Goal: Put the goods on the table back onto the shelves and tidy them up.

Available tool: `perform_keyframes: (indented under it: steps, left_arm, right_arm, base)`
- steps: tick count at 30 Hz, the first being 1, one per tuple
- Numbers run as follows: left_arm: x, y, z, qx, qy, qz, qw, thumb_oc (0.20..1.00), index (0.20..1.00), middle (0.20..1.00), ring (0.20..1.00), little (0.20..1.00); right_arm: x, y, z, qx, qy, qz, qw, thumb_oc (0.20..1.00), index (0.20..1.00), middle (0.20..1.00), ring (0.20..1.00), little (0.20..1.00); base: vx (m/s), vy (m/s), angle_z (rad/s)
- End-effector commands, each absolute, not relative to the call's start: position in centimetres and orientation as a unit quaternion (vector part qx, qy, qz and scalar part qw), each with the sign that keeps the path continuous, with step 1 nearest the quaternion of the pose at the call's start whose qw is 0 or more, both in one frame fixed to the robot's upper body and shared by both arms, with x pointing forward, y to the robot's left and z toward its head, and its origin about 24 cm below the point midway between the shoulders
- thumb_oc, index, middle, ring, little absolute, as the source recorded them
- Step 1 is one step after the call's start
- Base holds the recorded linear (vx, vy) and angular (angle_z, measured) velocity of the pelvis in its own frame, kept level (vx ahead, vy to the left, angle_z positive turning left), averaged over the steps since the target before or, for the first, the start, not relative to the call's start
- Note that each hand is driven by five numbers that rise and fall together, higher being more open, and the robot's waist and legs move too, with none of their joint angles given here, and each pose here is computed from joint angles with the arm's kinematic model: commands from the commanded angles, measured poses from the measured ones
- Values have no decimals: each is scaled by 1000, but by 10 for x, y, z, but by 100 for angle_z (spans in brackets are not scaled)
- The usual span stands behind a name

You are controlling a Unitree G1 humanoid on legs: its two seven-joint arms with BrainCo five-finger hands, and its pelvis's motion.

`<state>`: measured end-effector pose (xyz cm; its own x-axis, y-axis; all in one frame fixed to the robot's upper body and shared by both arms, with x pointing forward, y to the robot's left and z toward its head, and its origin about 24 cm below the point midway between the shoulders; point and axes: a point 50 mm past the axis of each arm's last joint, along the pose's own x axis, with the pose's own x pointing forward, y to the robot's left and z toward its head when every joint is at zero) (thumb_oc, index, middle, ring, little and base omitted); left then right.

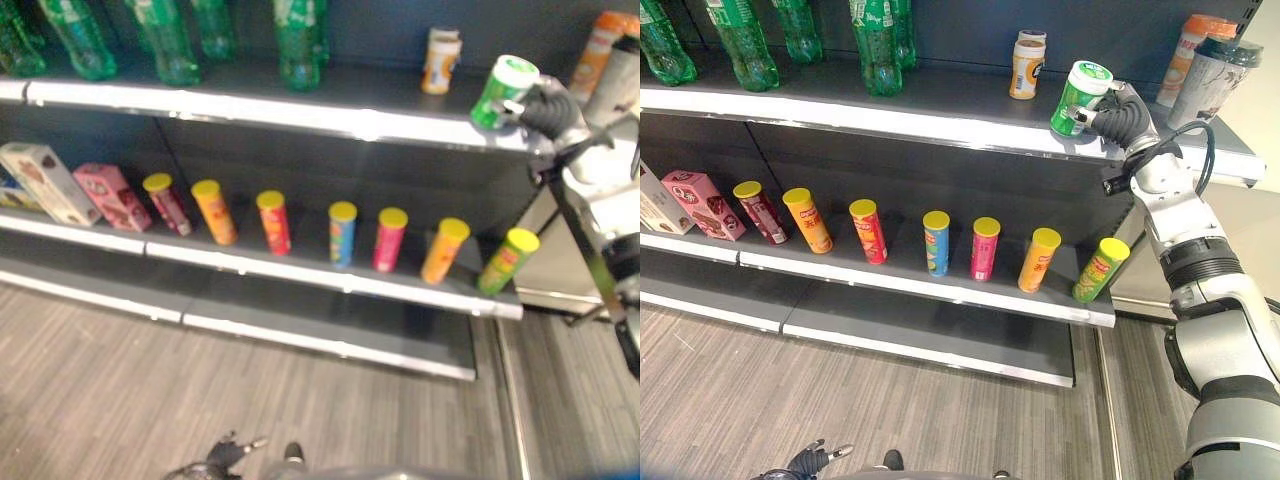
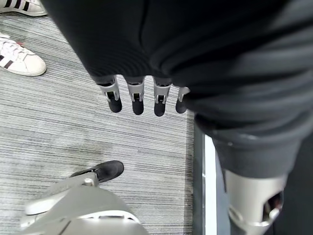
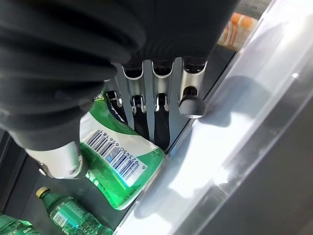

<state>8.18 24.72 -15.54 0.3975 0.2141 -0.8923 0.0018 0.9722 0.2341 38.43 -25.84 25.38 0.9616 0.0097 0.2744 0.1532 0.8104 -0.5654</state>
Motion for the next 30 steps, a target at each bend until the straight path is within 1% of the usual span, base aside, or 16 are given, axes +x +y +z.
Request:
perform_keyframes:
  steps: [1,10,19,21,22,30]
  left_arm:
    - [90,261,-151,131,543,58,827,1000,1000,1000,1000,1000]
    - [97,263,-149,133,534,62,832,1000,1000,1000,1000,1000]
    - [91,267,-149,139,544,64,825,1000,1000,1000,1000,1000]
    - [96,261,-149,151,530,38,834,1000,1000,1000,1000,1000]
    - [95,262,-149,147,534,41,831,1000,1000,1000,1000,1000]
    - [99,260,-149,153,530,32,834,1000,1000,1000,1000,1000]
  right_arm:
    - [388,-247,311,-337,-196,-56,919,200,200,200,200,200]
    - [395,-249,312,-362,-173,-77,913,200,200,200,200,200]
    - [399,-261,306,-373,-139,-102,912,200,200,200,200,200]
    - [399,-262,307,-375,-134,-103,911,200,200,200,200,200]
    - [398,-264,314,-372,-139,-113,911,200,200,200,200,200]
    - [399,-272,313,-405,-113,-125,899,200,200,200,200,200]
  base:
    - [23,-26,4]
    - [6,-19,7]
    - [13,-9,2]
    - [18,-13,5]
    - [6,-10,9]
    - [9,-8,7]
